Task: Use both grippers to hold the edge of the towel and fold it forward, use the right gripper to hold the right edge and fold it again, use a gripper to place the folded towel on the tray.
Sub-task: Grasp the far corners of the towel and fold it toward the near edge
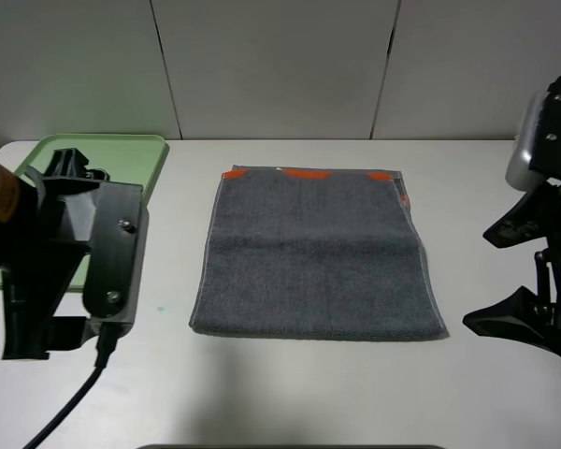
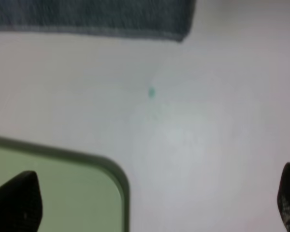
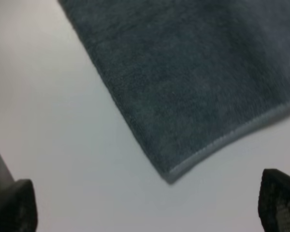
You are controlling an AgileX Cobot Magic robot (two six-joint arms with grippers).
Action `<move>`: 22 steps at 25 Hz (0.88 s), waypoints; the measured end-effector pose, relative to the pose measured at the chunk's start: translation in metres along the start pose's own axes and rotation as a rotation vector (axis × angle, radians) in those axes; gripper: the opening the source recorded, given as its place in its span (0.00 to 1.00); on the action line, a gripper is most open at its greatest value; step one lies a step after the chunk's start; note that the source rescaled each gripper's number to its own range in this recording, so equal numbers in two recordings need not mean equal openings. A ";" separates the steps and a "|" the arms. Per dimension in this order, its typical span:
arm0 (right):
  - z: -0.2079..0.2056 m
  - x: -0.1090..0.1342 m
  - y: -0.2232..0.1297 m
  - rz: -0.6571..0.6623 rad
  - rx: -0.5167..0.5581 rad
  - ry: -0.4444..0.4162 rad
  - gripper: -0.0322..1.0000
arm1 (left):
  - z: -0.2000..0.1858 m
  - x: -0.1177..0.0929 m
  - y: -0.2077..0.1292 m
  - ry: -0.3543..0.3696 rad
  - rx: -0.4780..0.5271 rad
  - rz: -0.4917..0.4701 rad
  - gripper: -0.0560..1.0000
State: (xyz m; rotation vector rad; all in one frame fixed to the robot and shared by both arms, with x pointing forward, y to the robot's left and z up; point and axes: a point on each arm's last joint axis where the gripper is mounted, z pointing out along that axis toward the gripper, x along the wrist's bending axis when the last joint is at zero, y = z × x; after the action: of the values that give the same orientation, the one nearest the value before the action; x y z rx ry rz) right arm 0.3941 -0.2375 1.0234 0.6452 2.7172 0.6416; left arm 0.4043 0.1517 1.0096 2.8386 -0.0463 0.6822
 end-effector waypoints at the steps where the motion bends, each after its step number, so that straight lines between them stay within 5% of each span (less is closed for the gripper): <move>1: 0.004 -0.001 0.001 -0.025 0.008 0.007 1.00 | 0.006 0.000 0.003 -0.004 -0.005 0.004 0.98; 22: 0.089 -0.038 -0.008 -0.086 0.172 0.018 1.00 | 0.129 -0.016 0.029 -0.087 -0.077 0.148 0.98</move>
State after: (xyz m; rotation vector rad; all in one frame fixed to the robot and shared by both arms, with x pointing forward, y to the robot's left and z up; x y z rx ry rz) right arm 0.4558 -0.2311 0.9490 0.5599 2.8210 0.3979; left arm 0.4451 0.0943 0.8961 2.8098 -0.2936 0.5721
